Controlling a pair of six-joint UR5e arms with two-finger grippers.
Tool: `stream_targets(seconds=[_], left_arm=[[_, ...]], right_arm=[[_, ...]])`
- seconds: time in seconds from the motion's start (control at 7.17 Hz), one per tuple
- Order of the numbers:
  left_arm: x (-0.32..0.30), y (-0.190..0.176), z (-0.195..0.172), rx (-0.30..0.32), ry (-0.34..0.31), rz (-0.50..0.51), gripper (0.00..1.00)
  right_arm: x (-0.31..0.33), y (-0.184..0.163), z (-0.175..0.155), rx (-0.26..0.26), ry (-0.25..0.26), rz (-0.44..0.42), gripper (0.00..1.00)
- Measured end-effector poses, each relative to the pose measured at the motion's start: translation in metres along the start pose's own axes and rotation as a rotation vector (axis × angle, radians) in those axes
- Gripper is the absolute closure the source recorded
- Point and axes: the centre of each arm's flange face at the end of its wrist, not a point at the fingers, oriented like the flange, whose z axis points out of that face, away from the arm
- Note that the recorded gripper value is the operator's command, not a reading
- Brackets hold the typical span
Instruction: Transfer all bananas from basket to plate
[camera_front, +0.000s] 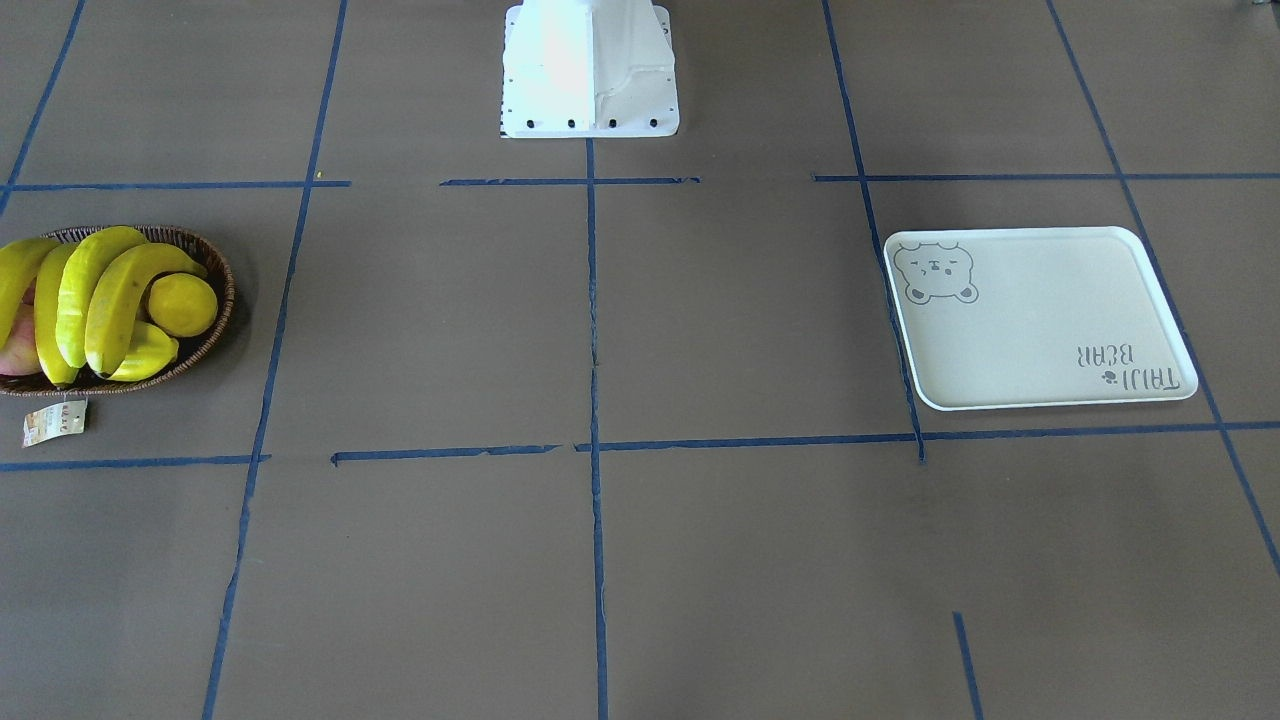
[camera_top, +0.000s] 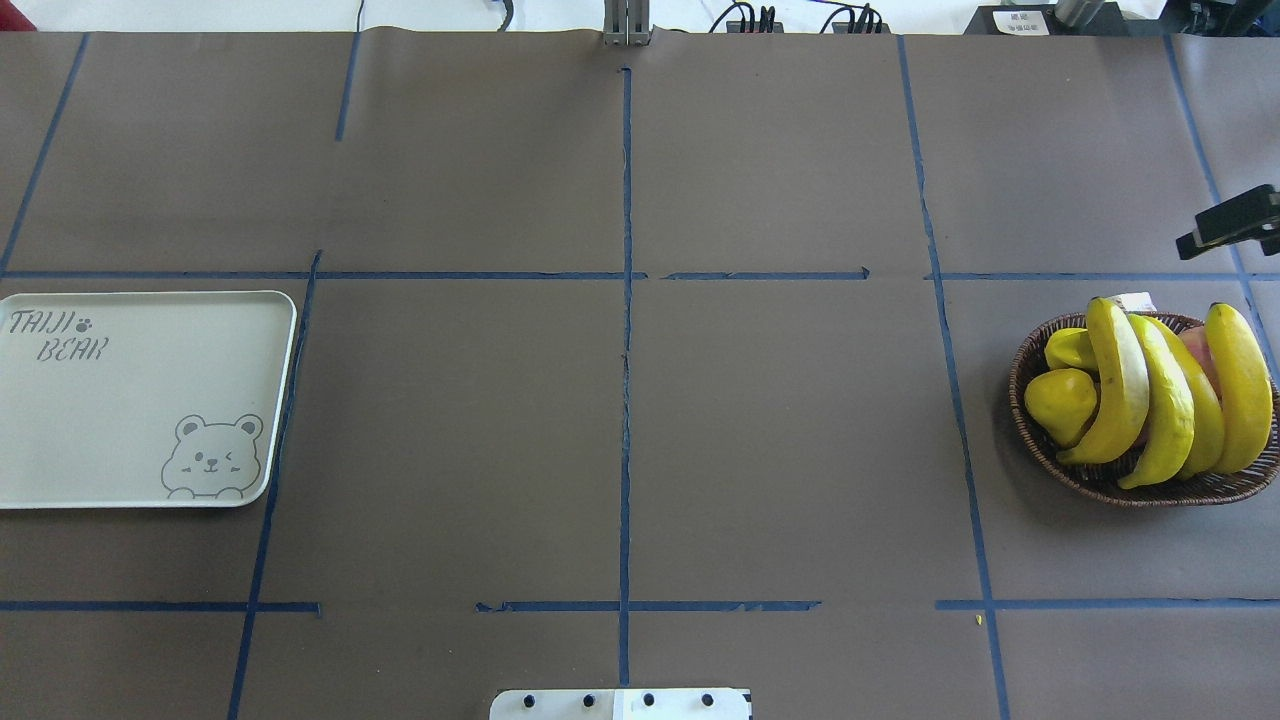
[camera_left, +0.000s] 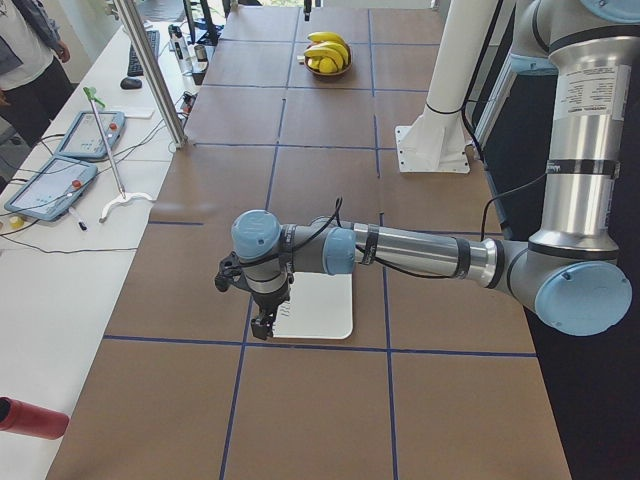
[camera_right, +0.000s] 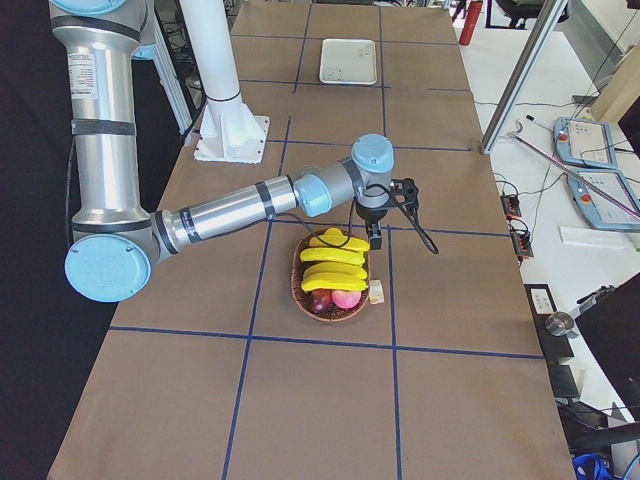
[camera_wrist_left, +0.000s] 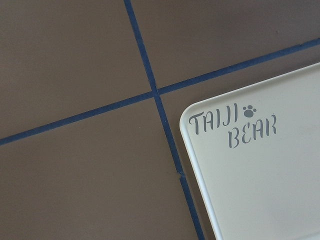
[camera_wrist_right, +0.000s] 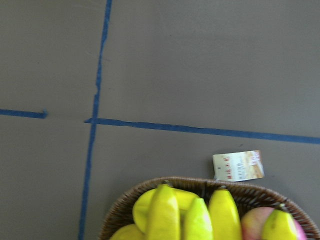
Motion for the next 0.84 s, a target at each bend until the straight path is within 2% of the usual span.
stream_targets(seconds=[0.28, 0.42, 0.56, 0.84], left_arm=[[0.0, 0.0, 0.0, 0.0, 0.0, 0.0, 0.01], [0.0, 0.0, 0.0, 0.001, 0.0, 0.001, 0.01], [0.001, 0.0, -0.001, 0.001, 0.0, 0.001, 0.01], [0.002, -0.001, -0.003, 0.005, -0.001, 0.005, 0.01]], right_arm=[[-0.079, 0.052, 0.018, 0.062, 0.021, 0.098, 0.01], [-0.084, 0.08, 0.04, 0.097, 0.025, 0.12, 0.02], [-0.076, 0.098, 0.058, 0.11, 0.035, 0.129, 0.02], [-0.053, 0.118, 0.087, 0.087, 0.086, 0.137, 0.04]])
